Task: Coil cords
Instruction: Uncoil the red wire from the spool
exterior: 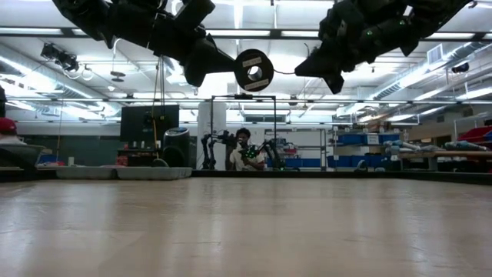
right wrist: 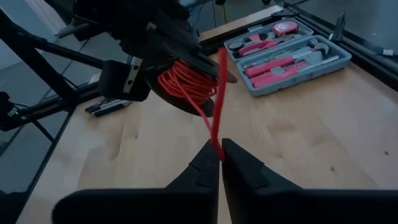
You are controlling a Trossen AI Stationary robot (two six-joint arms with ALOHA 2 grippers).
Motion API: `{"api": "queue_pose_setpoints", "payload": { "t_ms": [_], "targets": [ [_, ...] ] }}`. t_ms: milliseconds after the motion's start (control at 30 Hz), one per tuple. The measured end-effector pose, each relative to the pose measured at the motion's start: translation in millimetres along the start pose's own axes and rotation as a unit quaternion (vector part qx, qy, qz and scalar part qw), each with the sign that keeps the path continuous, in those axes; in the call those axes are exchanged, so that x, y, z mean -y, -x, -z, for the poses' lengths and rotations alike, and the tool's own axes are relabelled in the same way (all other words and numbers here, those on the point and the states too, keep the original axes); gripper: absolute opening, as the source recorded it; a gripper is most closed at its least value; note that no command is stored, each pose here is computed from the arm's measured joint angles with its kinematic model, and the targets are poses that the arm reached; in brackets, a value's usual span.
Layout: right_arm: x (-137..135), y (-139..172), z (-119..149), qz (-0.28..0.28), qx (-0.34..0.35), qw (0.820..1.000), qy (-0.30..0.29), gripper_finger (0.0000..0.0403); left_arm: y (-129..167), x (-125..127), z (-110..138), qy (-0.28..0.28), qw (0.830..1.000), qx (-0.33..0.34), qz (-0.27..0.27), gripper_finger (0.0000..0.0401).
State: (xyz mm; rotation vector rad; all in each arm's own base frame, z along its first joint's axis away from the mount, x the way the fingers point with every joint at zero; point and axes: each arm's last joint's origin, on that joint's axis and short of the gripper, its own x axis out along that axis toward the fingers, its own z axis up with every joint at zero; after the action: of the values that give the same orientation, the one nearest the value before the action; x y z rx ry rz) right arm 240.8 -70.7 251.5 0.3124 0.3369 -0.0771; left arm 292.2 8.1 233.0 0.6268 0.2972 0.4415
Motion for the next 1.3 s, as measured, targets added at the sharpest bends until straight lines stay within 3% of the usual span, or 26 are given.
{"api": "queue_pose_setpoints", "payload": {
  "t_ms": [267, 600, 967, 1167, 1300],
  "targets": [
    [-1, 0, -1, -0.001, 0.003, 1.000, 0.006, 0.0002, 0, 0, 2, -0.004, 1.000, -0.012, -0.005, 0.0000],
    [-25, -4, -16, -0.042, 0.105, 0.993, 0.045, 0.0001, 0, -3, 5, -0.003, 0.997, -0.050, -0.056, 0.0000],
    [-52, -27, -2, -0.018, 0.112, 0.992, 0.060, 0.0000, -3, -11, -13, 0.078, 0.994, -0.024, -0.072, 0.0000],
    [-58, -44, 9, 0.024, 0.116, 0.990, 0.074, 0.0000, -4, -14, -27, 0.160, 0.986, 0.023, -0.033, 0.0000],
    [-60, -46, 16, 0.053, 0.094, 0.990, 0.086, 0.0000, -5, -14, -30, 0.184, 0.982, 0.042, -0.008, 0.0000]
  ]
}}
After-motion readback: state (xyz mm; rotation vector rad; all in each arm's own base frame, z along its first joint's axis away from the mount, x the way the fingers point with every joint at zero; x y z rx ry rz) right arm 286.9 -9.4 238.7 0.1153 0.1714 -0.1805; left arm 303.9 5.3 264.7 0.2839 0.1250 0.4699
